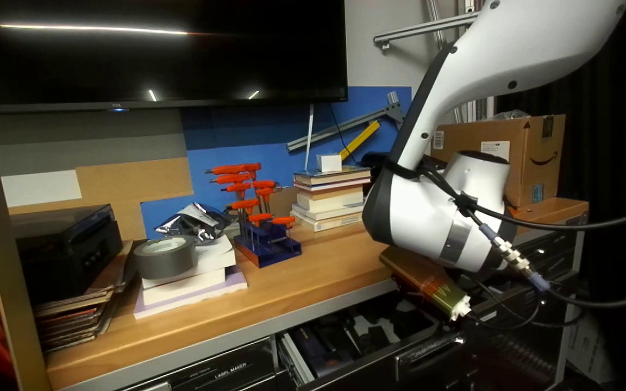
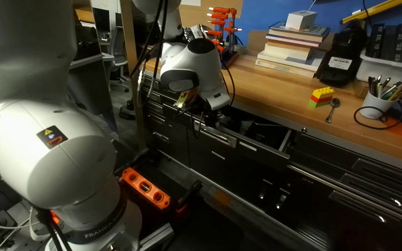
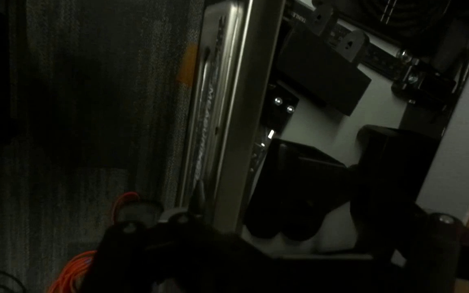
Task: Put the black objects on the tabletop in the open drawer and then close the drawer
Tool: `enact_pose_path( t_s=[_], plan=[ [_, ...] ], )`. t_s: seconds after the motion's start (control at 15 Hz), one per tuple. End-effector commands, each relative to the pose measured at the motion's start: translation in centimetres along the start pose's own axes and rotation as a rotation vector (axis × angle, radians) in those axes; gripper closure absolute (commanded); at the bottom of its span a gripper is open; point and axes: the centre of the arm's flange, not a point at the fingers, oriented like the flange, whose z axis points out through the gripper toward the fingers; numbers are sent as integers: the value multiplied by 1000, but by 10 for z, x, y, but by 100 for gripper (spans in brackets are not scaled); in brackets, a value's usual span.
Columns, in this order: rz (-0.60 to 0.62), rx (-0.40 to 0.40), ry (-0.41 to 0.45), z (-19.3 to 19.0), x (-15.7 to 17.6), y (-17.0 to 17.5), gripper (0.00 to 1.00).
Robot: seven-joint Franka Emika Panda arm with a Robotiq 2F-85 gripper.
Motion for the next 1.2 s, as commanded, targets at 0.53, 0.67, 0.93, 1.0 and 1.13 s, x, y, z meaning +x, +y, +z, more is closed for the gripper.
enact_pose_path(
  t_s=[0.53,0.67,0.93,1.0,1.13],
  plan=[
    [-67,-326,260,-49,43,75,0],
    [-98,-375,269,-43,48,80,0],
    [-184,-446,150,-24,48,78,0],
    [-204,-465,122,-19,46,75,0],
    [-235,-493,64,-12,40,67,0]
  ],
)
